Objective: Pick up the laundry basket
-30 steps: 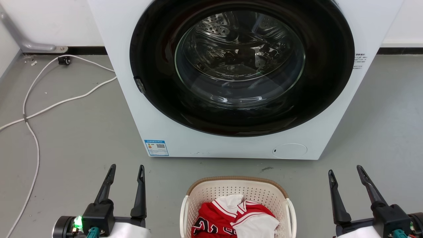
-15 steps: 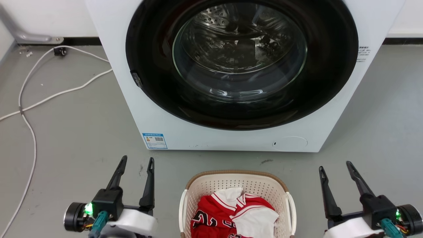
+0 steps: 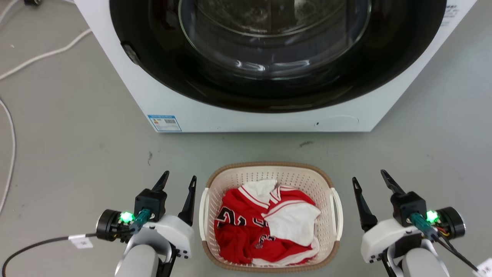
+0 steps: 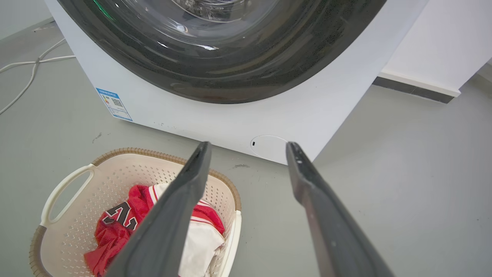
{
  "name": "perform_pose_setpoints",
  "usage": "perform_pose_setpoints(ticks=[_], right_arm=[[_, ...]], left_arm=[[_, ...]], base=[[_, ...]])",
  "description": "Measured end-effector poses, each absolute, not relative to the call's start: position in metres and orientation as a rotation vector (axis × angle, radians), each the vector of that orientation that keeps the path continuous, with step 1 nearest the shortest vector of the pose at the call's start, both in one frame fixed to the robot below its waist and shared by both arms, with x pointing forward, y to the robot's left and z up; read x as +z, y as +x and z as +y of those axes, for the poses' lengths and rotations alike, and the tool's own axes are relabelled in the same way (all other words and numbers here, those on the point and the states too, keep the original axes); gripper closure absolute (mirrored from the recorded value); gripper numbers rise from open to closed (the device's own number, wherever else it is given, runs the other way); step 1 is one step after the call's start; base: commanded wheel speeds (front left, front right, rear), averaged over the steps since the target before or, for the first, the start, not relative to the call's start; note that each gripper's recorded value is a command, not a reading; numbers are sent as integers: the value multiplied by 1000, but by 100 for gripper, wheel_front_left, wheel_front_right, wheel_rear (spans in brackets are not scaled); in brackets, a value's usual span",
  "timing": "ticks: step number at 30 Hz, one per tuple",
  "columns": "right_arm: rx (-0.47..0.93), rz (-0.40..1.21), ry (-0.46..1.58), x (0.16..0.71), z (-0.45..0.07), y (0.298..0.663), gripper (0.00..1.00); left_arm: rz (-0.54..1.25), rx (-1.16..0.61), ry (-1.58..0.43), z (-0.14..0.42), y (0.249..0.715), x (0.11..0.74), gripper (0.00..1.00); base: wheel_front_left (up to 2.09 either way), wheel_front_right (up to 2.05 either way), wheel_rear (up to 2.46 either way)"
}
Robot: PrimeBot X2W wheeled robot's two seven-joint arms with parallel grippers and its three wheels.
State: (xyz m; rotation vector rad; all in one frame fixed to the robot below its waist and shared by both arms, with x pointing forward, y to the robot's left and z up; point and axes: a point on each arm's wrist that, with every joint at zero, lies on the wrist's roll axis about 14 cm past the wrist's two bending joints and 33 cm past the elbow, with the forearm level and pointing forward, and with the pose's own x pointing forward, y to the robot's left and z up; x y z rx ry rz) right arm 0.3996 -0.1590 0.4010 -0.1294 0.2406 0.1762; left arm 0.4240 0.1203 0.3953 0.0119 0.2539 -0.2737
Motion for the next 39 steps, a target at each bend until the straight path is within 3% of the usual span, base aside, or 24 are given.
perform_pose_setpoints(ticks=[14, 22, 39], right_arm=[[203, 548, -142, 299, -164, 412, 0], [219, 712, -117, 247, -161, 401, 0], [229, 895, -81, 181, -158, 389, 0]], left_arm=[[590, -352, 38, 108, 434, 282, 0], [744, -361, 38, 109, 424, 232, 0], [922, -379, 13, 104, 408, 168, 0]], base=[[0, 0, 0], [0, 0, 0], [0, 0, 0]])
